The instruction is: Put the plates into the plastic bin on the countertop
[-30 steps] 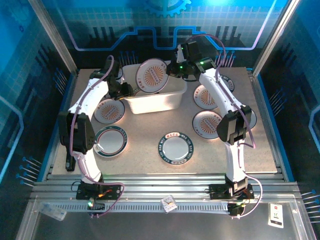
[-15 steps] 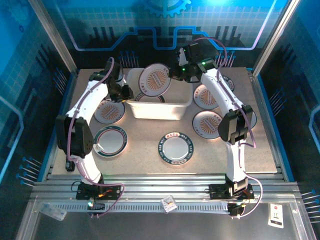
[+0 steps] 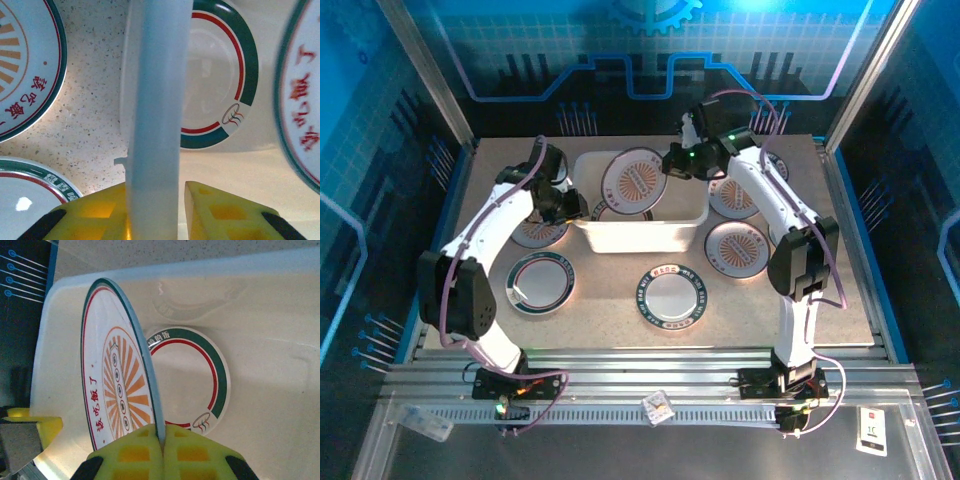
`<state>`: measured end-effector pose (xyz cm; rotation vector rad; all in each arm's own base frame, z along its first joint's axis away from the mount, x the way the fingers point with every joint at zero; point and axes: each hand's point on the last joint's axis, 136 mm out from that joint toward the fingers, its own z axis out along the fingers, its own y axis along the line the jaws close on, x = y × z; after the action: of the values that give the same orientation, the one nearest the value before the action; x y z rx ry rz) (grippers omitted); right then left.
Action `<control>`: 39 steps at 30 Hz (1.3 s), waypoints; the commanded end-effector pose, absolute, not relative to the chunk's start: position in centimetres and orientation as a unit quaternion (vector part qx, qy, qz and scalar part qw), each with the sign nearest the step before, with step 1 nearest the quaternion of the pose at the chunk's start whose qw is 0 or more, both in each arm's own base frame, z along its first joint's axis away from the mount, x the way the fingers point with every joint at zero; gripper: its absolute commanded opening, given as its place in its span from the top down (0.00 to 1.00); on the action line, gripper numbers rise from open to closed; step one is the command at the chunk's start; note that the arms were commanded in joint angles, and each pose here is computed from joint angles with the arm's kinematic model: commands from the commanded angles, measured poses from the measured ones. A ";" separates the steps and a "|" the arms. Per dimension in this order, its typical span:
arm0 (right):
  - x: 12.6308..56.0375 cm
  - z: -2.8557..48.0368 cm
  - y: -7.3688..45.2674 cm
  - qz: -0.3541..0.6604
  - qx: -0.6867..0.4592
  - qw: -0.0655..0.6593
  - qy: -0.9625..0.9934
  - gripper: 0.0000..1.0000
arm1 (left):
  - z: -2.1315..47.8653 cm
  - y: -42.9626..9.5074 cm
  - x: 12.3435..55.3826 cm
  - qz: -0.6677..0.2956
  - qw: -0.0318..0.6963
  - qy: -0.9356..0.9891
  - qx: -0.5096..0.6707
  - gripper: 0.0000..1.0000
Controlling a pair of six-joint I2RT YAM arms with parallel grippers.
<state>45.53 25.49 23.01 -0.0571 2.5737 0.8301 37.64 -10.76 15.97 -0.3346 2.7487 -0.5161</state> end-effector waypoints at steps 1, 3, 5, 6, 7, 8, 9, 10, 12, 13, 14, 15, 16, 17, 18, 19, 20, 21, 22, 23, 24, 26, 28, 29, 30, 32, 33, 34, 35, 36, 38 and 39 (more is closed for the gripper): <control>44.6 24.6 27.0 0.328 -0.039 0.227 0.916 1.00 | 16.8 -11.5 37.1 -0.196 0.170 0.959 -0.118 0.70; 44.6 24.1 27.4 0.325 -0.044 0.224 0.918 1.00 | 16.7 -11.6 37.0 -0.196 0.168 0.959 -0.116 0.64; 44.5 23.6 28.0 0.322 -0.049 0.220 0.920 1.00 | 17.0 -11.5 36.9 -0.194 0.174 0.959 -0.115 0.60; 44.6 23.3 28.1 0.322 -0.049 0.217 0.920 1.00 | 17.2 -11.3 36.9 -0.192 0.179 0.958 -0.113 0.55; 44.5 22.9 28.4 0.323 -0.049 0.211 0.921 1.00 | 17.5 -11.2 36.9 -0.190 0.184 0.958 -0.112 0.51; 44.5 22.6 28.6 0.323 -0.050 0.208 0.922 1.00 | 17.8 -11.1 36.9 -0.188 0.190 0.957 -0.110 0.48; 44.4 22.3 28.9 0.324 -0.052 0.204 0.922 1.00 | 18.1 -10.9 36.9 -0.183 0.195 0.957 -0.110 0.45; 44.3 22.0 29.2 0.325 -0.054 0.199 0.923 1.00 | 18.4 -10.7 36.8 -0.179 0.201 0.957 -0.109 0.40; 44.1 21.4 29.7 0.330 -0.059 0.190 0.923 1.00 | 18.9 -10.1 36.8 -0.165 0.213 0.957 -0.108 0.31; 44.0 21.0 30.0 0.331 -0.061 0.184 0.924 1.00 | 19.1 -9.8 36.9 -0.159 0.220 0.956 -0.109 0.28; 43.9 20.5 30.2 0.330 -0.065 0.177 0.925 1.00 | 19.3 -9.5 36.9 -0.151 0.227 0.956 -0.109 0.25; 43.8 20.1 30.3 0.329 -0.067 0.172 0.926 1.00 | 19.6 -9.3 36.8 -0.146 0.234 0.955 -0.109 0.23; 43.6 19.6 30.4 0.330 -0.069 0.167 0.927 1.00 | 19.8 -9.1 36.8 -0.143 0.240 0.954 -0.108 0.21; 43.6 19.2 30.6 0.331 -0.069 0.162 0.927 1.00 | 20.0 -8.9 36.8 -0.141 0.245 0.953 -0.108 0.21; 43.5 18.8 30.8 0.333 -0.071 0.155 0.927 1.00 | 20.1 -8.8 36.8 -0.138 0.248 0.952 -0.109 0.20; 43.5 18.4 31.0 0.333 -0.072 0.152 0.928 1.00 | 20.2 -8.6 36.8 -0.137 0.252 0.952 -0.109 0.19; 43.5 17.9 31.3 0.333 -0.073 0.147 0.929 1.00 | 20.2 -8.5 36.8 -0.136 0.253 0.951 -0.110 0.18; 43.5 17.6 31.4 0.334 -0.074 0.144 0.929 1.00 | 20.2 -8.4 36.8 -0.136 0.252 0.952 -0.112 0.18; 43.5 17.3 31.7 0.339 -0.074 0.140 0.927 1.00 | 20.2 -8.3 36.8 -0.135 0.252 0.952 -0.113 0.18; 43.6 16.9 32.0 0.344 -0.074 0.133 0.926 1.00 | 20.1 -8.1 36.8 -0.134 0.252 0.952 -0.114 0.17; 43.5 16.5 32.2 0.347 -0.073 0.128 0.926 1.00 | 20.2 -8.0 36.7 -0.134 0.252 0.951 -0.116 0.16; 43.5 15.7 32.5 0.348 -0.075 0.119 0.927 0.99 | 20.3 -7.4 36.7 -0.132 0.255 0.950 -0.122 0.16; 43.4 14.8 32.8 0.347 -0.077 0.110 0.928 0.99 | 20.5 -6.9 36.7 -0.131 0.258 0.949 -0.128 0.15; 43.3 14.3 32.8 0.344 -0.077 0.106 0.930 0.99 | 20.5 -6.7 36.6 -0.130 0.259 0.948 -0.129 0.15; 43.3 13.7 32.8 0.340 -0.074 0.100 0.932 0.98 | 20.6 -6.6 36.6 -0.128 0.260 0.949 -0.128 0.15; 43.2 12.8 32.8 0.333 -0.077 0.092 0.935 0.98 | 20.7 -6.4 36.4 -0.125 0.259 0.949 -0.125 0.15; 43.1 12.3 32.7 0.328 -0.078 0.089 0.937 0.97 | 20.7 -6.4 36.4 -0.124 0.258 0.950 -0.124 0.15; 43.1 12.0 32.7 0.324 -0.079 0.087 0.939 0.97 | 20.6 -6.3 36.3 -0.122 0.256 0.951 -0.125 0.15; 43.1 11.7 32.7 0.322 -0.080 0.085 0.940 0.96 | 20.6 -6.3 36.3 -0.122 0.256 0.951 -0.124 0.15; 43.0 11.3 32.8 0.320 -0.082 0.080 0.940 0.95 | 20.6 -6.3 36.2 -0.122 0.256 0.951 -0.124 0.14; 43.0 10.7 32.7 0.312 -0.082 0.077 0.943 0.91 | 20.6 -6.3 36.2 -0.124 0.254 0.951 -0.125 0.15; 43.0 10.4 32.6 0.302 -0.084 0.076 0.947 0.85 | 20.6 -6.3 36.1 -0.125 0.253 0.951 -0.125 0.15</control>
<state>43.98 31.34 10.46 -0.1710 2.8161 0.8985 36.98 -6.82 20.25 -0.3579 2.5811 -0.3621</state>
